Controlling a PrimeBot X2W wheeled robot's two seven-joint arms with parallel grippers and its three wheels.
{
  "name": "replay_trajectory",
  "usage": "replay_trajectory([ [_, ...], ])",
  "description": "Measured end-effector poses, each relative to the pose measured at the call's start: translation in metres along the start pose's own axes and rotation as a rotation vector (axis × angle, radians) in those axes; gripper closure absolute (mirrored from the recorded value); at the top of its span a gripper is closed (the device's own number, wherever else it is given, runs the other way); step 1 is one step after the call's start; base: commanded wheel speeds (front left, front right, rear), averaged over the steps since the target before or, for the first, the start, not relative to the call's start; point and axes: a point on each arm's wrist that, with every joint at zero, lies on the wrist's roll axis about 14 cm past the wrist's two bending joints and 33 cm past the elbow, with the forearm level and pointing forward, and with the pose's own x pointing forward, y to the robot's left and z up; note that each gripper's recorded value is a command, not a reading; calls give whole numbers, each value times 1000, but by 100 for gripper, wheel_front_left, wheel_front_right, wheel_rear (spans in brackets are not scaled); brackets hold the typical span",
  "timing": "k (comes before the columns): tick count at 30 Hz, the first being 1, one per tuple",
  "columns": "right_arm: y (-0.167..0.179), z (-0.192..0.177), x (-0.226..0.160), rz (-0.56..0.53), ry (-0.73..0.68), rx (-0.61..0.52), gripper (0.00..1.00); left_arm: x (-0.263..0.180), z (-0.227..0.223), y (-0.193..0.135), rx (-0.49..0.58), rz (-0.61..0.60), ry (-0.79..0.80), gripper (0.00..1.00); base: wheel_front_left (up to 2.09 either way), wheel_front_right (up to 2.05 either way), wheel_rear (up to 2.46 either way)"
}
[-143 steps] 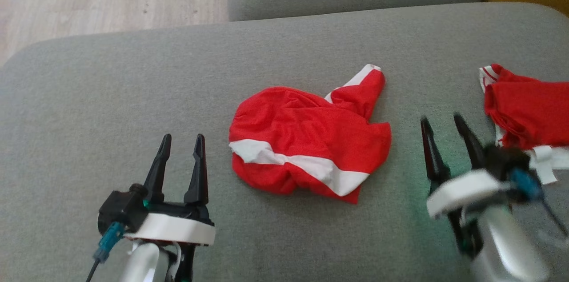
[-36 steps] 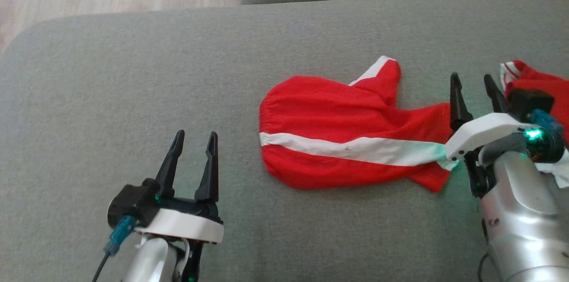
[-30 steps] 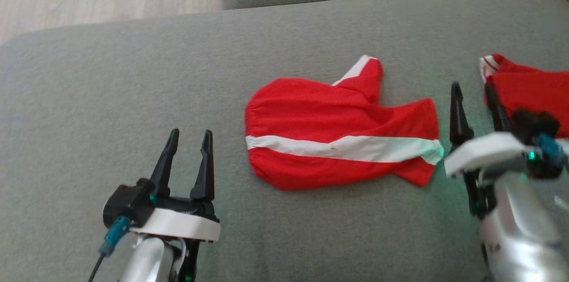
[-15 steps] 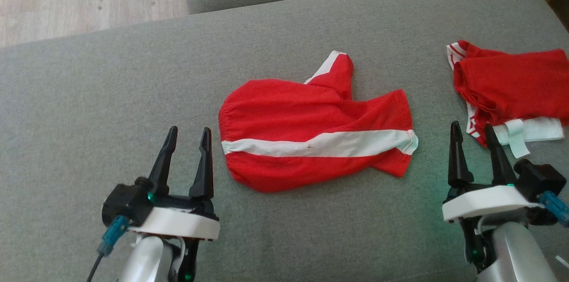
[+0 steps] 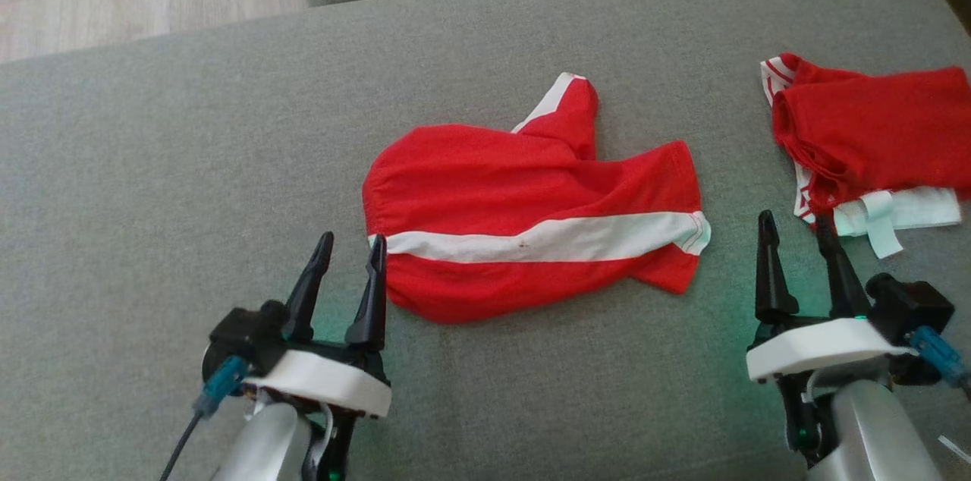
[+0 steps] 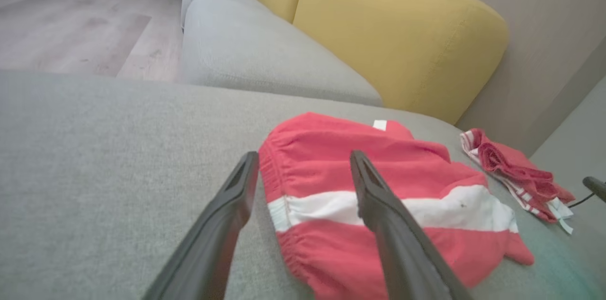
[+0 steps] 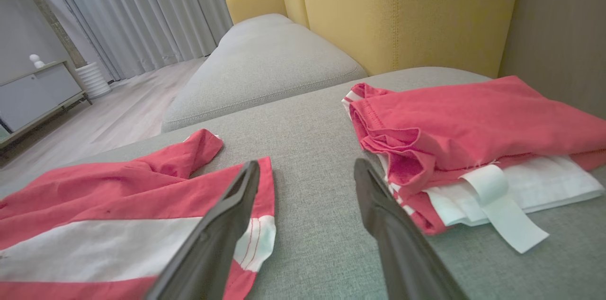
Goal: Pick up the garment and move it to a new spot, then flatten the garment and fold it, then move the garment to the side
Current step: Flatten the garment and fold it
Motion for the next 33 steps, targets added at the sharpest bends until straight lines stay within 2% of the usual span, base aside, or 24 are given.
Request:
replay_trajectory([
  [14,-2,-11,1,-8,34,3,0,14,-58,12,-28,-7,310,0,0,0,0],
  [33,-2,-9,3,-7,29,5,0,19,-63,9,-15,-21,330,0,0,0,0],
])
